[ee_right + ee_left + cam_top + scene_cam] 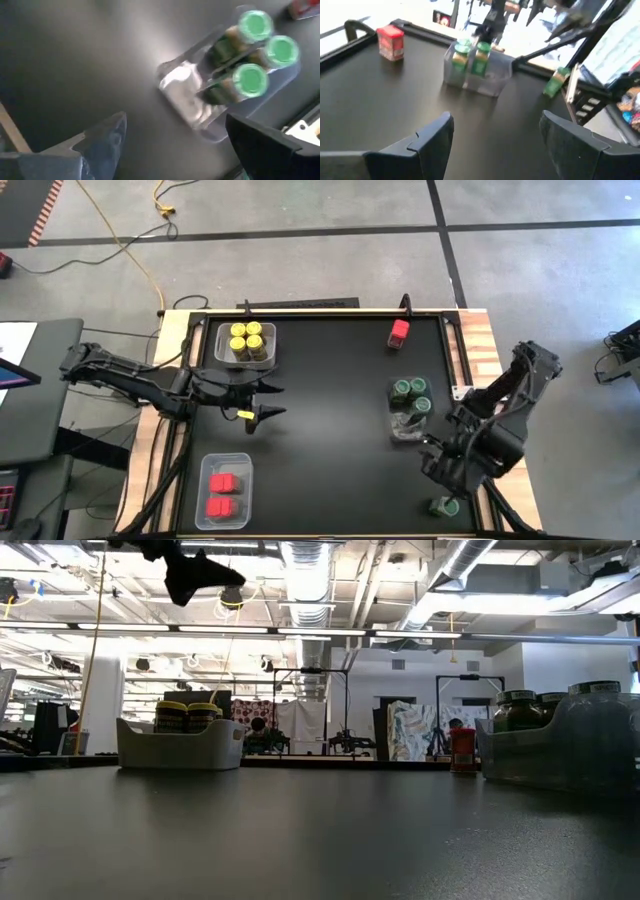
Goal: Sort spices by type
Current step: Put the red seasoning can into the transparent bin
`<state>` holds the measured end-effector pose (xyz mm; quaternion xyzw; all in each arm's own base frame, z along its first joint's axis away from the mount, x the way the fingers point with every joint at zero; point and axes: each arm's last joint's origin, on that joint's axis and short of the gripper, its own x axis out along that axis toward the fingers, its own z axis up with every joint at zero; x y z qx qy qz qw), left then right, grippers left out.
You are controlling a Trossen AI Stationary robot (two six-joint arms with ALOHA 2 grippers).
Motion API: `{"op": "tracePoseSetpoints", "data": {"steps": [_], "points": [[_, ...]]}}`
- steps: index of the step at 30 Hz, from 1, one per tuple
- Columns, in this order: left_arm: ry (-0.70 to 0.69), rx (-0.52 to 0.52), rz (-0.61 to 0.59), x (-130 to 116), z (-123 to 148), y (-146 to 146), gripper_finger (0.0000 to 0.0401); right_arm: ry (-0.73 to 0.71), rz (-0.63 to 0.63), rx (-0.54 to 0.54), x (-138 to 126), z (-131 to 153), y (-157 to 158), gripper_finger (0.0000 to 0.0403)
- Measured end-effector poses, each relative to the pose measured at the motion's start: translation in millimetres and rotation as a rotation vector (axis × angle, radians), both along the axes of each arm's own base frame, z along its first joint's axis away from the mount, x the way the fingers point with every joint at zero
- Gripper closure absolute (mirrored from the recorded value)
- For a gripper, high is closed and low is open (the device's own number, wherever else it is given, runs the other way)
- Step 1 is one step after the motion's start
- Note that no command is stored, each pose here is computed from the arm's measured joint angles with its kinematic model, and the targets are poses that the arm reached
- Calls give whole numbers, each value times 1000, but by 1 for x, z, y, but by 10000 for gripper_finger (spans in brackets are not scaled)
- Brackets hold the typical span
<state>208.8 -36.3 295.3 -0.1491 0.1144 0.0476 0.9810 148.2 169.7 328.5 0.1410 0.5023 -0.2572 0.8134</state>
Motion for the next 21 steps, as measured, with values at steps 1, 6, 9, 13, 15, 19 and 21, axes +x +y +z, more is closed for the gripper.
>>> {"op": "tracePoseSetpoints", "data": {"steps": [1, 6, 9, 13, 15, 19, 21], "points": [[-15, -3, 2, 0, 1, 0, 119, -27, -22, -22, -6, -6, -3, 35], [-32, -63, 65, 0, 2, 1, 119, -311, -221, -89, -30, -26, -35, 35], [-38, -97, 121, 0, 2, 3, 120, -393, -379, -54, -36, -31, -64, 35], [-27, -103, 214, 0, 0, 9, 120, -410, -510, -45, -38, -27, -101, 35], [-12, -103, 257, 0, -2, 14, 120, -416, -565, -56, -39, -21, -119, 35], [30, -145, 302, 0, -6, 29, 120, -433, -669, -68, -35, -10, -153, 35], [71, -139, 294, -1, -10, 39, 120, -421, -682, -51, -28, -6, -168, 35]]}}
